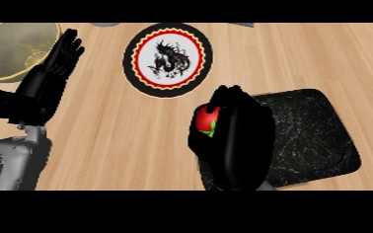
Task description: Pick the tomato from the tray and place it in the plate
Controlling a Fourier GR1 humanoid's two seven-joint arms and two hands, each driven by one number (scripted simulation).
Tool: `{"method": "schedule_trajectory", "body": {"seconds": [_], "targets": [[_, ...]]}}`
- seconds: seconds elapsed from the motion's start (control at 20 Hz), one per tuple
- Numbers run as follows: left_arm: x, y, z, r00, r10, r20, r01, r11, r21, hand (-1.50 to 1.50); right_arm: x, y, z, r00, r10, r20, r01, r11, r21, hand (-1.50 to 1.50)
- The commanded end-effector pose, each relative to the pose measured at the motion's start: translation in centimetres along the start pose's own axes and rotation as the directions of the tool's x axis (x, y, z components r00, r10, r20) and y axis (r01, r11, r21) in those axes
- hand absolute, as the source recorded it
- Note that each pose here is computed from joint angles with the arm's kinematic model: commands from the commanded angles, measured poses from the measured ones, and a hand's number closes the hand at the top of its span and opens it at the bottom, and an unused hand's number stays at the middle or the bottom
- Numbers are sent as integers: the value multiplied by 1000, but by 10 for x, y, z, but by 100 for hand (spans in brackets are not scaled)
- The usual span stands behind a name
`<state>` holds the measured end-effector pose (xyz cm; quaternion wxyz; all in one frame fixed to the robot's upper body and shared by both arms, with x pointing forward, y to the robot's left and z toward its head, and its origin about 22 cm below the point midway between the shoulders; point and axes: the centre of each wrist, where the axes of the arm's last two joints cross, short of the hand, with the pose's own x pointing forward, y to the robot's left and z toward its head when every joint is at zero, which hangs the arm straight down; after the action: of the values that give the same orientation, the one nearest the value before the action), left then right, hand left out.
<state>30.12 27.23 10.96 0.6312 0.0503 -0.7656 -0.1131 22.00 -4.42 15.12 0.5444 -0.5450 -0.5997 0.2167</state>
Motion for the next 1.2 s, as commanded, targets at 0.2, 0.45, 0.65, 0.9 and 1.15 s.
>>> {"method": "schedule_trajectory", "body": {"seconds": [0.2, 0.45, 0.65, 0.9, 1.15], "targets": [[0, -4, -5, 1000, -6, 19, 7, 999, -38, 0, 45, 10, -50, 974, -94, -205, 96, 995, -3, 150], [0, -15, -9, 1000, 16, 16, -15, 999, -49, 0, 51, 19, -94, 956, -162, -243, 174, 984, 27, 150], [1, -22, -15, 1000, 17, 26, -15, 999, -48, 0, 53, 41, -120, 954, -122, -274, 137, 990, 35, 150], [14, -21, -24, 999, 19, 43, -16, 997, -69, 0, 57, 60, -146, 947, -59, -315, 79, 996, 49, 150], [12, -25, -23, 999, 13, 53, -8, 996, -88, 0, 46, 89, -160, 942, 11, -335, 37, 990, 137, 150]]}}
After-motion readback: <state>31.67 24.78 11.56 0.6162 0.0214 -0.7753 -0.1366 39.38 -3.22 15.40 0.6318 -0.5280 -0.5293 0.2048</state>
